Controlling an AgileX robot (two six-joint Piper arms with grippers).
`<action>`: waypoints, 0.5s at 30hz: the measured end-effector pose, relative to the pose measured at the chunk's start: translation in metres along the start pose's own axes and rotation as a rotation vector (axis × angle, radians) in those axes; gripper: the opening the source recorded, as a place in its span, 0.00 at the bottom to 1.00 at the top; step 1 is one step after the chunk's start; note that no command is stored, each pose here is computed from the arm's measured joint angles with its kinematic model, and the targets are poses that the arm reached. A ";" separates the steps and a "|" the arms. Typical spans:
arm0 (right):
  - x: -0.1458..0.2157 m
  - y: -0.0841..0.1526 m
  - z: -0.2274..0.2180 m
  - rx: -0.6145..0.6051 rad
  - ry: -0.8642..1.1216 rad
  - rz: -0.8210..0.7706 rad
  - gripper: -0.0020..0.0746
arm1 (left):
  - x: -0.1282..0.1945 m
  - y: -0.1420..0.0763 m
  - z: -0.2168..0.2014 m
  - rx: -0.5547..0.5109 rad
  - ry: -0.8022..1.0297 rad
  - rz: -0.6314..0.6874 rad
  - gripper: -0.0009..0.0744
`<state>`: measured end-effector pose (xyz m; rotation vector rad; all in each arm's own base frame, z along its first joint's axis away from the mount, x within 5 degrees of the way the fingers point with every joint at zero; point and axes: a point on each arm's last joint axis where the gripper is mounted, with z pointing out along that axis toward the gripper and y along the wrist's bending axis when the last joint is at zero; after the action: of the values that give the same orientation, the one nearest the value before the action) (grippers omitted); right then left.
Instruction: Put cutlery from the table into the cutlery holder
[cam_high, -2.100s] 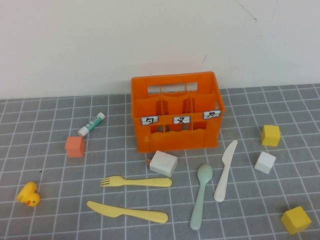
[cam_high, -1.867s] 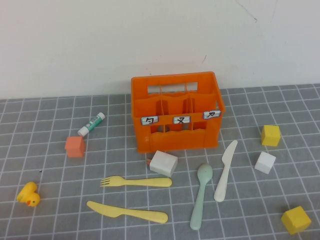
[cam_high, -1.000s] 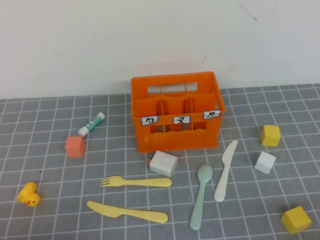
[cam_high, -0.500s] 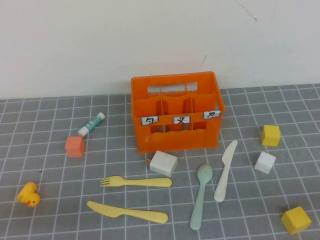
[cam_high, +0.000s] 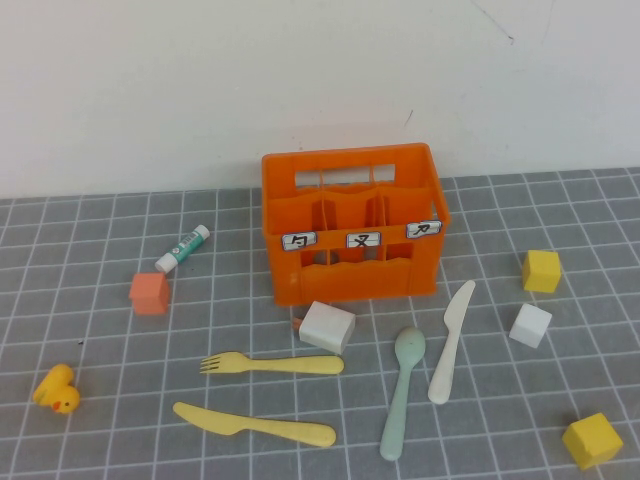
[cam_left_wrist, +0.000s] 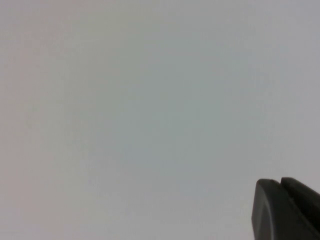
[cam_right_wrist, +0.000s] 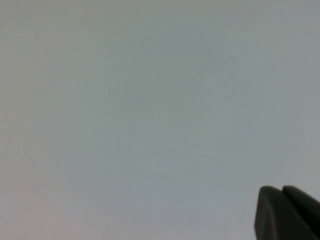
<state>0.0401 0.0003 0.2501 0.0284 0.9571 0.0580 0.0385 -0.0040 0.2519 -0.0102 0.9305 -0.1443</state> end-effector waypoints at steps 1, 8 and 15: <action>0.000 0.000 0.000 0.001 0.000 0.004 0.02 | -0.001 0.000 0.000 -0.002 -0.016 -0.009 0.01; -0.009 0.000 0.007 0.015 0.096 0.044 0.02 | -0.009 0.008 0.005 -0.095 0.009 -0.170 0.01; -0.062 0.003 0.027 0.021 0.283 -0.060 0.02 | -0.047 -0.002 0.030 -0.109 0.300 -0.293 0.01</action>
<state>0.0263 -0.0007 0.3161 0.0110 1.2413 -0.0039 0.0347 -0.0013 0.3073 -0.2320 1.2326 -0.3743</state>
